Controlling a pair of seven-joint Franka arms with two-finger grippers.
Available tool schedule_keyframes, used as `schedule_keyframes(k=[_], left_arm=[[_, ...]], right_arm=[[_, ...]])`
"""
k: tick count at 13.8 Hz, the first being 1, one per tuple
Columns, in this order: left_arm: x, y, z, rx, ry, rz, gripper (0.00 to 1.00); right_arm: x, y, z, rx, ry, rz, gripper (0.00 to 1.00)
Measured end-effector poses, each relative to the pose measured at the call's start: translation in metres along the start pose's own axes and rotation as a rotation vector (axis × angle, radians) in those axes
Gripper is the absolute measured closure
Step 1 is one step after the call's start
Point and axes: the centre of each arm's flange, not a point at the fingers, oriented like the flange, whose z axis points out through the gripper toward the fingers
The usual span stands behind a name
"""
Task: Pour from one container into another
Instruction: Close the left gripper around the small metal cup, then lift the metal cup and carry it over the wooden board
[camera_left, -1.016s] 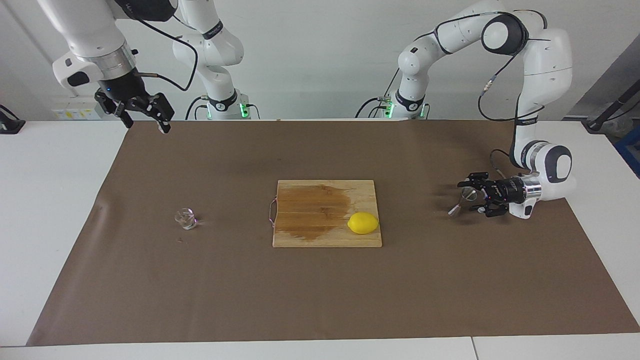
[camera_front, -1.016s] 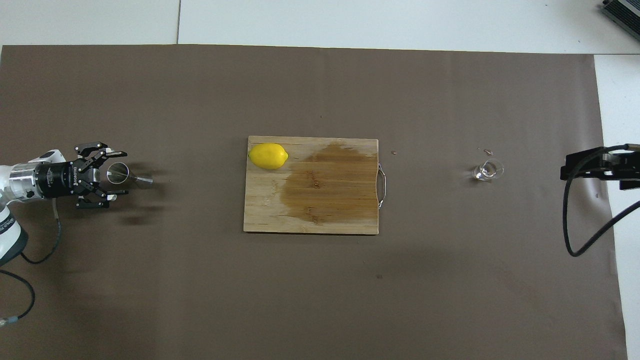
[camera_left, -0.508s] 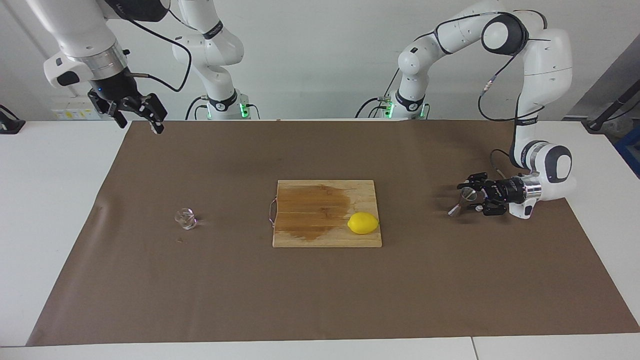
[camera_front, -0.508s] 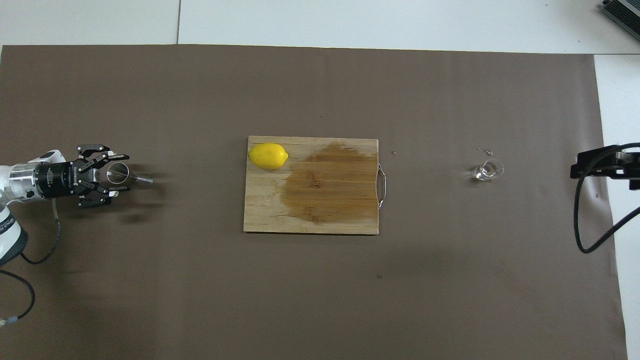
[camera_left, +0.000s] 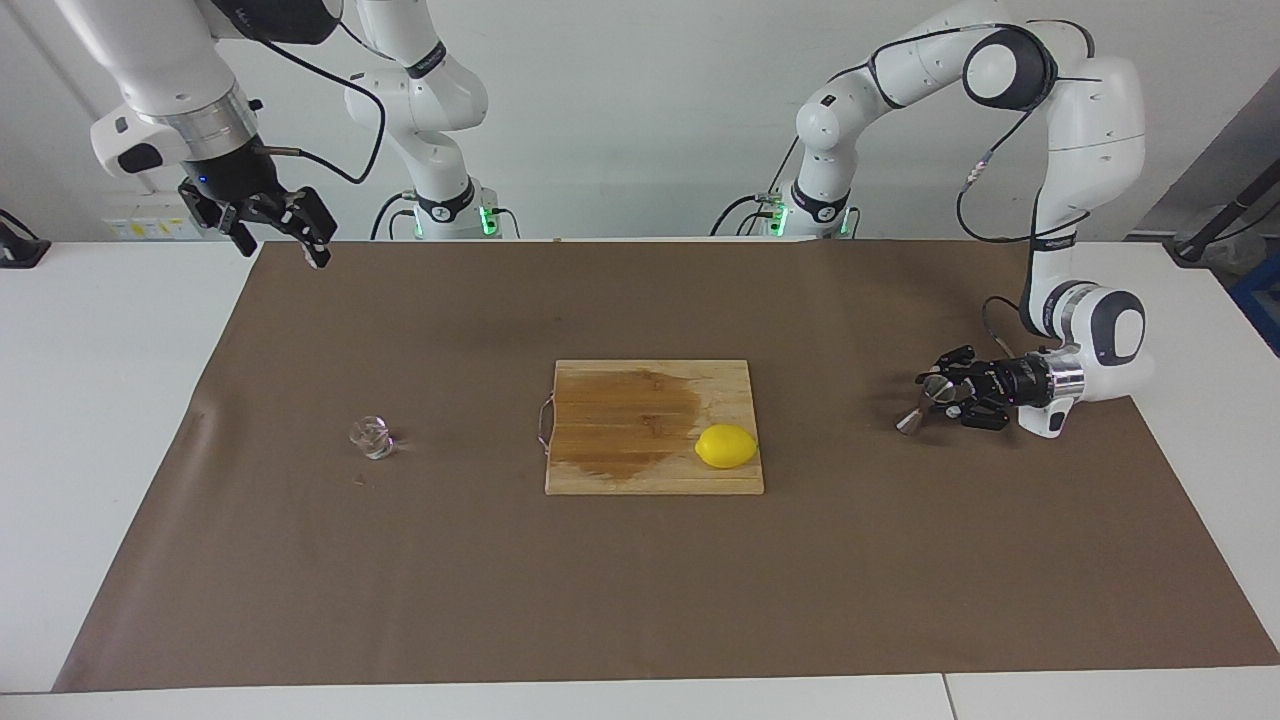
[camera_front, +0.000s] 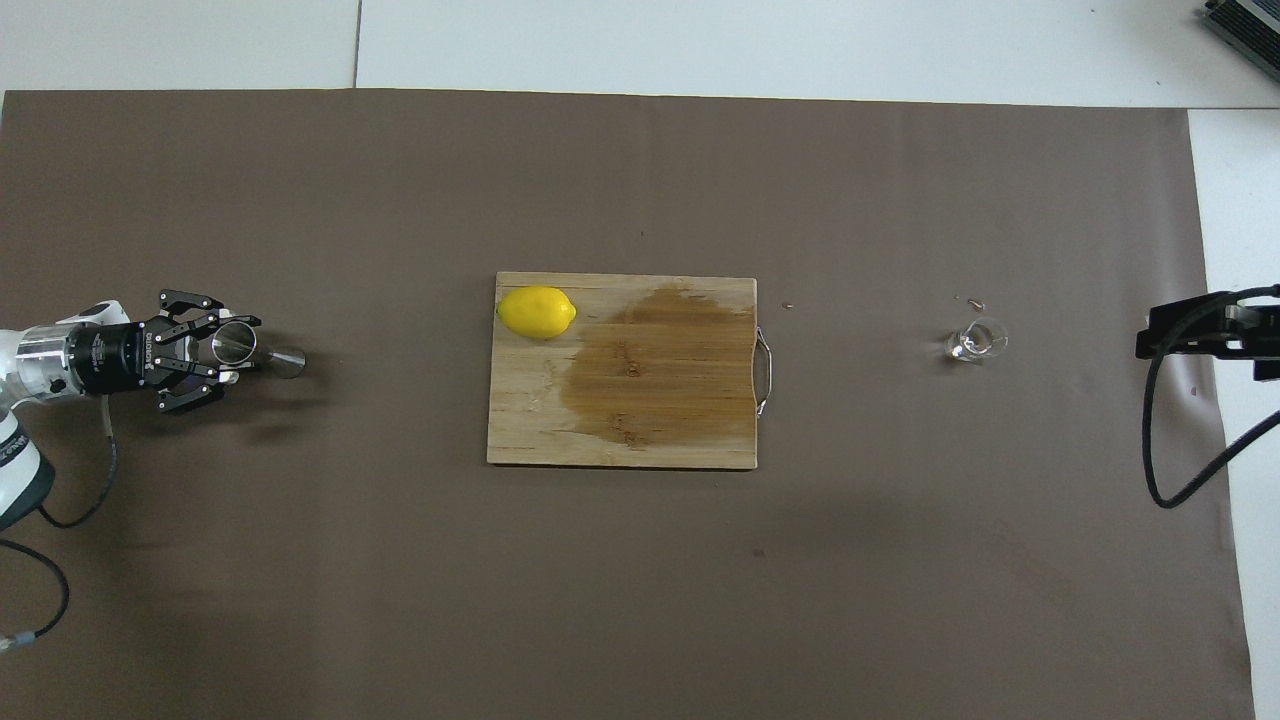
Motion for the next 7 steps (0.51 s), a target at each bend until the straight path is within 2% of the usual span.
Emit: schedule_keyframes(k=[7], left_arm=[[-0.0068,0.0051,0.0083,0.014,-0.006,0.007,0.5]], right_arm=[[-0.0014,0.0005,0.0047,-0.001,-0.01,0.0,0.0]])
